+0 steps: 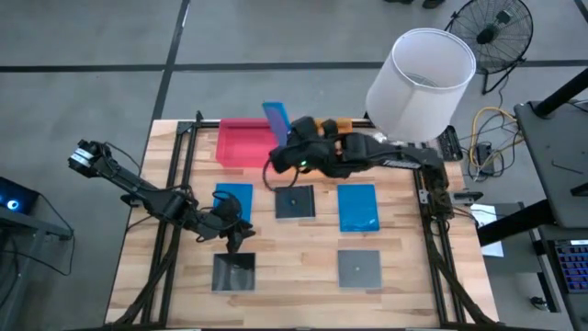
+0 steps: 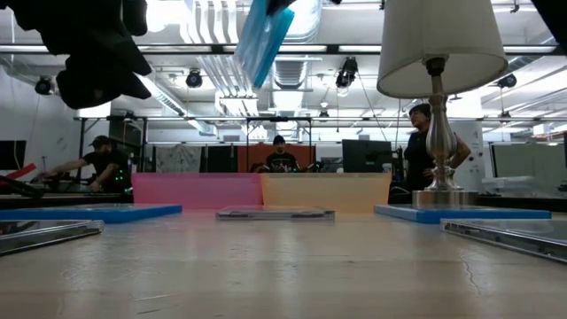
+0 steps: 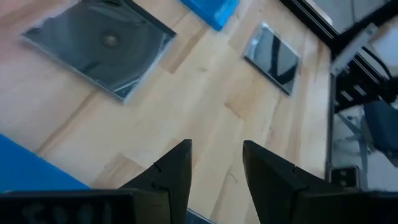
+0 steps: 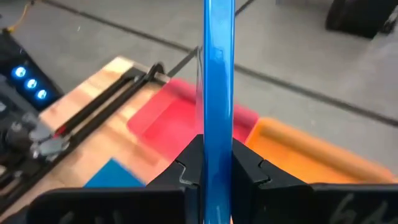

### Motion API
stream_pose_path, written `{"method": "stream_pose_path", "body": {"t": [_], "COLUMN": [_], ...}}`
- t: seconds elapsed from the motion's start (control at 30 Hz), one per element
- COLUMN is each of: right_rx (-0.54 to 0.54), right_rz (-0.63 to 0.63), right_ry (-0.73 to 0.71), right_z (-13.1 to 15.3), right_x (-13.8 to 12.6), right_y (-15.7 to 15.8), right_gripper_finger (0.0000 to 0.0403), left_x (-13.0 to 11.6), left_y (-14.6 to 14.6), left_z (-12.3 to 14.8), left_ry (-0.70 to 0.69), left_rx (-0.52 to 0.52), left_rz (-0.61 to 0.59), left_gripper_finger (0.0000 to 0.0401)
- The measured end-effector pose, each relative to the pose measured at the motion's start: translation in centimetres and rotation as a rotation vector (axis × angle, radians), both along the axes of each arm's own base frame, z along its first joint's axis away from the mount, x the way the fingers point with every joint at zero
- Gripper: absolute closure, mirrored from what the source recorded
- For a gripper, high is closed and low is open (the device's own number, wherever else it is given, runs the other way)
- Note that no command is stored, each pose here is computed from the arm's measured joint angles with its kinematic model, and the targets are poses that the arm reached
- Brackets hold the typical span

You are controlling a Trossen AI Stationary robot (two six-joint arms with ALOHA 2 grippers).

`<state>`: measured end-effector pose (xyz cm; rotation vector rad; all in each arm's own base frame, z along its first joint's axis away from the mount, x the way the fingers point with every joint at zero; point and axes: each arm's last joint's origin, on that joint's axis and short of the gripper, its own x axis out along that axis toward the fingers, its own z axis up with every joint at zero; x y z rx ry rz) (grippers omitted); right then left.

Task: Pick & place jewel cases by type
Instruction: Put the bottom blue CD case into the orange bin

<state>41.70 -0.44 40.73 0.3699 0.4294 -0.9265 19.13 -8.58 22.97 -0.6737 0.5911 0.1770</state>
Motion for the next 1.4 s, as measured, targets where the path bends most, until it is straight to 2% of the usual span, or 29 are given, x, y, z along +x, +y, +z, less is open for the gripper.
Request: {"method": "stream_pose_path", "body": {"t": [0.4, 1.03, 1.27, 1.4], "right_rx": [0.096, 0.213, 0.257, 0.259], "right_rz": [-0.002, -0.042, 0.002, 0.052], "right_ry": [0.006, -0.114, -0.170, -0.178], "right_z": [-5.1, -10.9, -12.6, -12.6], "right_x": [3.4, 7.2, 9.0, 9.6], "right_y": [3.3, 7.2, 7.7, 7.3], "right_gripper_finger": [0.0374, 0.0374, 0.0374, 0.0374], "left_x": [-0.6, -1.8, -2.7, -3.4], "left_y": [0.2, 0.6, 1.0, 1.4], "left_z": [1.0, 2.4, 3.1, 3.5], "left_ry": [-0.056, -0.122, -0.152, -0.166], "left_rx": [0.035, 0.046, 0.055, 0.073], "left_rz": [-0.065, -0.191, -0.211, -0.201], "left_gripper_finger": [0.0275, 0.0275, 0.0275, 0.0275]}}
